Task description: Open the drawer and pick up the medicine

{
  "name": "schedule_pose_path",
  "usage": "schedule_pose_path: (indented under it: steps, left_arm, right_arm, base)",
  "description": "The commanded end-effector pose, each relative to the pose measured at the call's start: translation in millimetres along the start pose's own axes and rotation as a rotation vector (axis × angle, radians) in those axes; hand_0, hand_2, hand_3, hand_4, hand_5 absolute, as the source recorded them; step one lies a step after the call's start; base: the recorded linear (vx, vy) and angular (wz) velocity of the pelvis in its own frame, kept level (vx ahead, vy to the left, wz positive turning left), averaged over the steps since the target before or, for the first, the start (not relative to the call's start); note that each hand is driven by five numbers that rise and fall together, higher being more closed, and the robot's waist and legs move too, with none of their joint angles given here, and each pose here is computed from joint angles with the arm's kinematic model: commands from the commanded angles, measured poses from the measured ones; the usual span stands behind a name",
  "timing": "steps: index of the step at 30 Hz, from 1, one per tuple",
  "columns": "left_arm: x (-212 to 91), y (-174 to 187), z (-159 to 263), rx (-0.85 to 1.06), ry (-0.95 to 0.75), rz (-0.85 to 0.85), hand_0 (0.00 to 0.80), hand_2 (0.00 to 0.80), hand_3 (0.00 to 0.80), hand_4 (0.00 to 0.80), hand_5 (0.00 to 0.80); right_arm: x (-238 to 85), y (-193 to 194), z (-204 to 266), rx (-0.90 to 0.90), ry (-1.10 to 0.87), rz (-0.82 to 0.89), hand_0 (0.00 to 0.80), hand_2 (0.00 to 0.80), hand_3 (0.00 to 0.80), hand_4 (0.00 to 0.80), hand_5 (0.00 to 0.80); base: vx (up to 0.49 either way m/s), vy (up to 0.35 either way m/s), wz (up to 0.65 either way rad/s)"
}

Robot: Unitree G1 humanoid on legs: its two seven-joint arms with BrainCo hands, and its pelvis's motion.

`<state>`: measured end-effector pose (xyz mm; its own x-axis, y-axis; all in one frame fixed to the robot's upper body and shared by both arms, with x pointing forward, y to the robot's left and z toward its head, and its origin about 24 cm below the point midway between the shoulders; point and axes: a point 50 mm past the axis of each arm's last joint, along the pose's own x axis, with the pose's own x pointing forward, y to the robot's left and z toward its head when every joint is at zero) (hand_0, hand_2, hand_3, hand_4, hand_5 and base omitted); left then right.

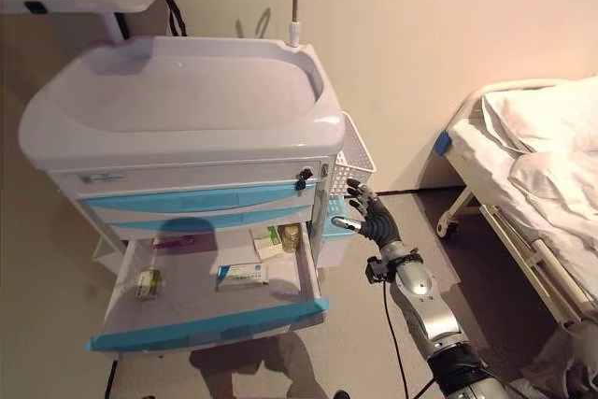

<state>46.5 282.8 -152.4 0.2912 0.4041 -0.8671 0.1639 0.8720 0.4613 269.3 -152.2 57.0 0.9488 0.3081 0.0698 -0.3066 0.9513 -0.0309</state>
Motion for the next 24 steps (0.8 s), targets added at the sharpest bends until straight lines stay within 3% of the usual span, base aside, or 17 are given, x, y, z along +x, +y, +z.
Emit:
schedule_pose_path:
  steps: [1,24]
  left_arm:
    - [3,24,4,0.031,-0.008,0.072,0.0,0.0,0.0,0.0,0.0]
    - [3,99,85,0.014,-0.236,0.329,0.0,0.0,0.0,0.0,0.0]
  right_arm:
    - [14,12,35,-0.01,-0.171,0.095,0.0,0.0,0.0,0.0,0.0]
    - [54,88,134,-0.027,-0.552,0.396,0.0,0.0,0.0,0.0,0.0]
  base:
    - [0.037,0.001,0.05]
    - [-0.122,-0.037,0.12]
